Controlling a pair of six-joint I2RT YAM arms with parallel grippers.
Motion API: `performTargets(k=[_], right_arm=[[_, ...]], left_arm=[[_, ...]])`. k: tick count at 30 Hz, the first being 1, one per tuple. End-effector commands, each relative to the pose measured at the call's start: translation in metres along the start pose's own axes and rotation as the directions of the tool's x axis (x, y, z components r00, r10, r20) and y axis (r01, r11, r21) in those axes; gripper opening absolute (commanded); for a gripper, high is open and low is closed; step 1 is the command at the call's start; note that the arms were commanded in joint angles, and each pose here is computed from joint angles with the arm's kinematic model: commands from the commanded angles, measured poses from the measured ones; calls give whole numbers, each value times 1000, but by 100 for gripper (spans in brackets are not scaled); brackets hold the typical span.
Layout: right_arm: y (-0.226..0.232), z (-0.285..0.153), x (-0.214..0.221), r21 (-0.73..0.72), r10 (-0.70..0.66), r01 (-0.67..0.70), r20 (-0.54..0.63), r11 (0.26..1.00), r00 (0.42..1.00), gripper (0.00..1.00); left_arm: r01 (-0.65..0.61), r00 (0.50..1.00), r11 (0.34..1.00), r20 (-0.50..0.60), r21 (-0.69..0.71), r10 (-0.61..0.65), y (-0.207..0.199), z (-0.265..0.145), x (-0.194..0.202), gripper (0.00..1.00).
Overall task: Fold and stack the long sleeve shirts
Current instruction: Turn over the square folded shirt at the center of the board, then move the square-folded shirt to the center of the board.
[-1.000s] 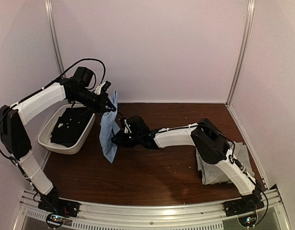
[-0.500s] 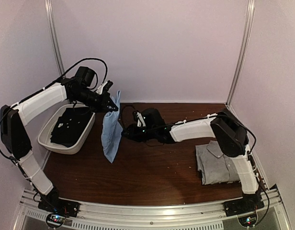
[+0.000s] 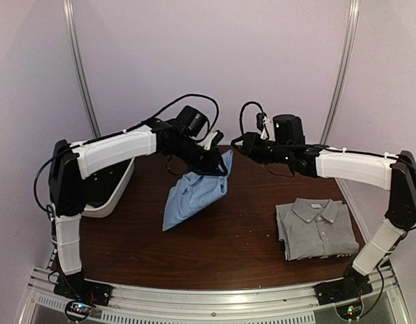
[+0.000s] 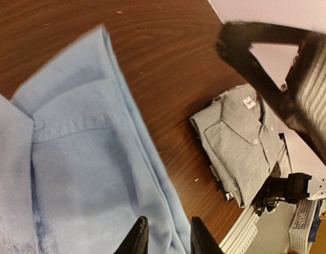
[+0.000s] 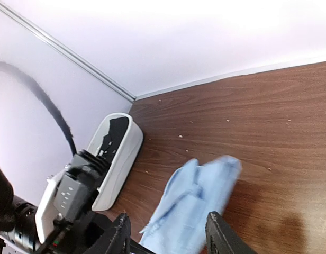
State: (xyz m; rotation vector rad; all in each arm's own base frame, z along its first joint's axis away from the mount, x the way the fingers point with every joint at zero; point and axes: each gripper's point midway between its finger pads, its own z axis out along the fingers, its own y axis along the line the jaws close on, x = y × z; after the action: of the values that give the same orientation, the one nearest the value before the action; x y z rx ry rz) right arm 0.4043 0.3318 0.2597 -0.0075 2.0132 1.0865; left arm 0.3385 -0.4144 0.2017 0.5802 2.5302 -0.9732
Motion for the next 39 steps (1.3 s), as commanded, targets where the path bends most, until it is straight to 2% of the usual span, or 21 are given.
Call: performTargets(k=[1,5,7,12,14,16,22,31,39], right_arm=[[-39,-30,7,153,-54,57,-28,987,998,52],[-53,-43,19,195,-66,76,-60,978,996,57],[-59,-45,27,206,-65,80,-81,975,995,58],[-78,-45,54,236,-53,87,-147,968,988,58],[-84,-45,66,248,-50,93,-176,964,983,58],[-90,-46,79,265,-48,104,-207,959,977,58],[-114,-53,110,325,-19,108,-264,940,964,57],[-133,-64,134,359,5,109,-302,927,953,56],[-131,-70,135,357,14,96,-294,929,956,56]], left_arm=[[-31,999,995,42,90,27,-61,46,-18,38],[-31,996,998,84,53,27,-58,38,-30,49],[-18,995,1000,95,18,16,-44,30,-31,50],[61,992,994,117,-87,-50,20,4,-19,50],[101,991,987,103,-126,-89,55,-1,-1,49],[133,986,984,119,-121,-118,78,-13,4,49],[191,981,970,63,-153,-183,144,-16,53,49],[202,979,957,3,-208,-206,174,2,88,48],[192,978,966,-51,-170,-203,179,19,105,47]])
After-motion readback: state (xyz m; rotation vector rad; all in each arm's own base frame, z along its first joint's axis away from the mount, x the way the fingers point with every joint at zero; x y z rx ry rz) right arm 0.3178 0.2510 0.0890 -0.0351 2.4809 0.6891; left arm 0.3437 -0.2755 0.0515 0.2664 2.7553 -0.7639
